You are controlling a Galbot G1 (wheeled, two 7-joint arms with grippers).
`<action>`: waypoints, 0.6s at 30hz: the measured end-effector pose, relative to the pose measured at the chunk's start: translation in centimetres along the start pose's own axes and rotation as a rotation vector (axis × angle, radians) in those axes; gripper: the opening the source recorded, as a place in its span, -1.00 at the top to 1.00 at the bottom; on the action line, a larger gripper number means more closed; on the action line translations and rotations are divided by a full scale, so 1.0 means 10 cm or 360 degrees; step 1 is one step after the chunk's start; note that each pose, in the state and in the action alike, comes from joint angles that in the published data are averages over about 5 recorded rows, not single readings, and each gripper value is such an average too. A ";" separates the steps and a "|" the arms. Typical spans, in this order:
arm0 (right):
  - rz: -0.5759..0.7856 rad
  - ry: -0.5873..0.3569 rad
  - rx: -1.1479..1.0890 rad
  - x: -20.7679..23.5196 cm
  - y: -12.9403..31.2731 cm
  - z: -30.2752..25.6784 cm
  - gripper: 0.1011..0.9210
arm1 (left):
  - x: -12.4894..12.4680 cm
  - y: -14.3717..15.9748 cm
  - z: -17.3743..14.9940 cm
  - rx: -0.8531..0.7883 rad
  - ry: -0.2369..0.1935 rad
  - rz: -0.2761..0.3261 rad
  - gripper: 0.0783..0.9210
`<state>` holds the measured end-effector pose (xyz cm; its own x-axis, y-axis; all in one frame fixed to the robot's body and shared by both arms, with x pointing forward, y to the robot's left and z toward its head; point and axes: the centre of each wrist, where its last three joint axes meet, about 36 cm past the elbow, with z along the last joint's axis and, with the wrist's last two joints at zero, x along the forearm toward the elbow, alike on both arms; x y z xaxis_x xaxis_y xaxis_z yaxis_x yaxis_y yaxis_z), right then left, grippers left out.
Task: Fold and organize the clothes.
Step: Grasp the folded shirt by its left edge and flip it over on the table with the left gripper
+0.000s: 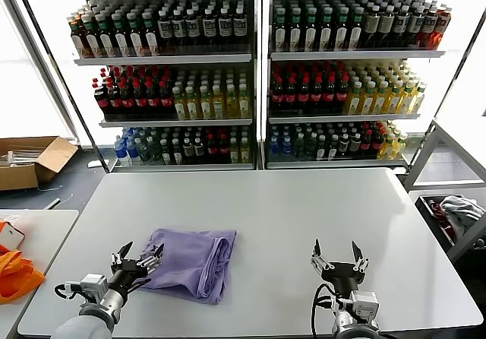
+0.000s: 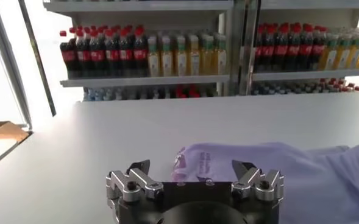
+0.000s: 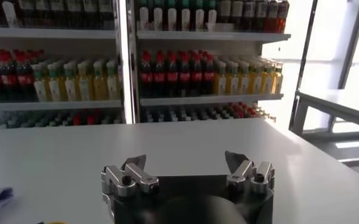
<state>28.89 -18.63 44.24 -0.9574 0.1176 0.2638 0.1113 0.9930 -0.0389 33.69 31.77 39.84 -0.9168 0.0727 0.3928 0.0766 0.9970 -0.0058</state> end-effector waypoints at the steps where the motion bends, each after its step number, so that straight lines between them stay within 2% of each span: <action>1: 0.0000 0.0001 0.0001 0.00 0.00 0.00 -0.76 | -0.01 0.02 0.02 0.0006 0.0007 -0.0001 -0.77; 14: 0.0001 0.0007 0.0009 0.02 0.01 0.02 -0.76 | -0.11 0.13 0.17 0.0075 0.0096 0.0009 -0.77; 18: -0.0003 0.0004 0.0005 0.02 0.03 0.02 -0.76 | -0.12 0.13 0.17 0.0100 0.0120 0.0020 -0.65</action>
<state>28.65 -18.34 44.13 -0.9569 0.1160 0.2663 0.1087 0.9932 -0.0417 34.18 33.04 37.80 -0.8837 0.0858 0.4602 0.0613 0.9958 -0.0679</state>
